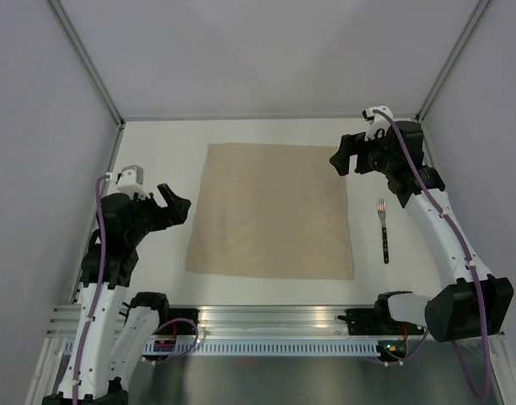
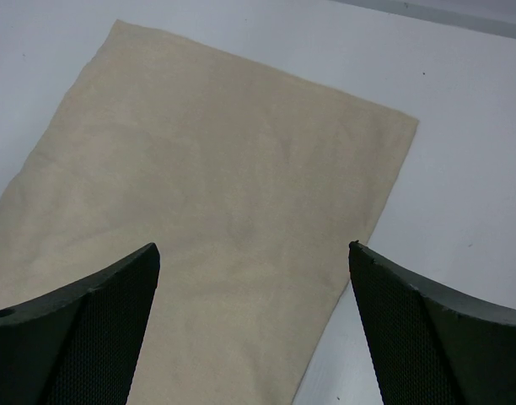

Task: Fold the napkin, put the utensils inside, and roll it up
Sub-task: Fold the napkin

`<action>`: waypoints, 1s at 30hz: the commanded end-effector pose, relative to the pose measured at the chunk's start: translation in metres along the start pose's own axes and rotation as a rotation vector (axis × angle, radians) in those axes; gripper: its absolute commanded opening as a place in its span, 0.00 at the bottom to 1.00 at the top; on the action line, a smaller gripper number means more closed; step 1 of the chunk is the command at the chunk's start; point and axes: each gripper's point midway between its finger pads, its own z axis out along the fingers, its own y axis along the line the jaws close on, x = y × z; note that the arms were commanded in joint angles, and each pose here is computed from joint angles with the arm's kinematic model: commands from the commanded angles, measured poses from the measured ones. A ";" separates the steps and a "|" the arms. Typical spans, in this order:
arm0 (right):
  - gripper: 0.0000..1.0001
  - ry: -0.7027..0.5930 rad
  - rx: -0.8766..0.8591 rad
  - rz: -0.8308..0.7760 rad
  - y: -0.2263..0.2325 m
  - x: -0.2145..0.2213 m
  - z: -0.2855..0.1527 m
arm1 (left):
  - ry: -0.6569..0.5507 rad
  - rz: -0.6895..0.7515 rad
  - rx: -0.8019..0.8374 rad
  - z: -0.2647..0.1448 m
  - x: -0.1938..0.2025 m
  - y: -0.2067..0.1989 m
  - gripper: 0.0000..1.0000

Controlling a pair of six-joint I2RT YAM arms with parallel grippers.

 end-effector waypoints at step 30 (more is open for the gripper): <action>0.70 0.350 -0.574 -0.517 0.350 0.153 0.087 | -0.308 -0.021 0.102 -0.099 -0.177 -0.083 1.00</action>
